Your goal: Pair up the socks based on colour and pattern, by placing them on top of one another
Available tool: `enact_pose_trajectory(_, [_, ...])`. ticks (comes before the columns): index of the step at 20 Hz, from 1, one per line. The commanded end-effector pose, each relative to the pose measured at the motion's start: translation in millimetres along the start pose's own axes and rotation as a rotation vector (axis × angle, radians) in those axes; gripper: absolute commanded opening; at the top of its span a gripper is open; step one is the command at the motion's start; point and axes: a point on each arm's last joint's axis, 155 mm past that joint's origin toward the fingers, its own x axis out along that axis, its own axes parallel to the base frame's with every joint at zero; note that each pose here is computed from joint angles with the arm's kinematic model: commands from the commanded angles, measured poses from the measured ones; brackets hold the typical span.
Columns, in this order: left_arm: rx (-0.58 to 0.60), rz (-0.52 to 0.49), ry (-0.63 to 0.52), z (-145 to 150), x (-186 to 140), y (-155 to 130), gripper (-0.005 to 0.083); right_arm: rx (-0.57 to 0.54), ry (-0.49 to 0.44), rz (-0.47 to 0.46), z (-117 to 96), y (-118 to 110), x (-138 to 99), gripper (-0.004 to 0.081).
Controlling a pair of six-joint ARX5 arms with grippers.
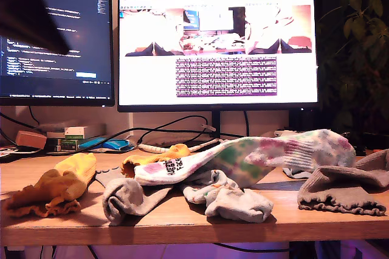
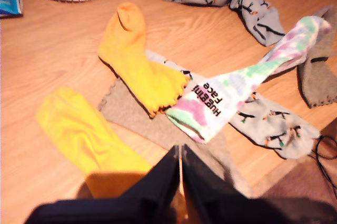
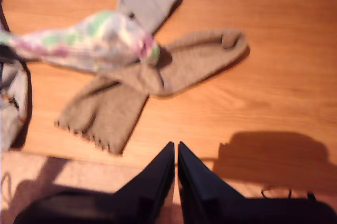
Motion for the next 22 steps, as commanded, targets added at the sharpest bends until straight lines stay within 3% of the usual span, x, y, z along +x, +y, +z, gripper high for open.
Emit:
enact_pose_trajectory(1, [0.001, -0.010, 0.034, -3, 11, 1, -0.0019, -0.005, -0.017, 0.023, 8, 5, 0, -0.0012])
enact_pose_trajectory(5, [-0.014, -0.011, 0.082, 8, 34, 8, -0.0018, -0.005, 0.001, 0.093, 7, 18, 5, -0.0012])
enact_pose_trajectory(10, [-0.095, -0.008, 0.164, 23, 68, 18, 0.0014, -0.005, -0.008, 0.109, 11, 21, 8, -0.0012])
enact_pose_trajectory(12, [-0.124, -0.004, 0.188, 26, 83, 23, 0.0102, -0.006, -0.026, 0.109, 16, 21, 8, -0.0012])
enact_pose_trajectory(16, [-0.172, 0.008, 0.260, 25, 111, 32, 0.0189, -0.006, -0.038, 0.110, 19, 21, 8, -0.0012])
enact_pose_trajectory(20, [-0.194, 0.061, 0.336, 15, 137, 49, 0.0462, -0.006, -0.037, 0.110, 19, 21, 8, -0.0012])
enact_pose_trajectory(22, [-0.211, 0.093, 0.377, 8, 147, 62, 0.0526, -0.006, -0.037, 0.110, 19, 21, 8, -0.0012])
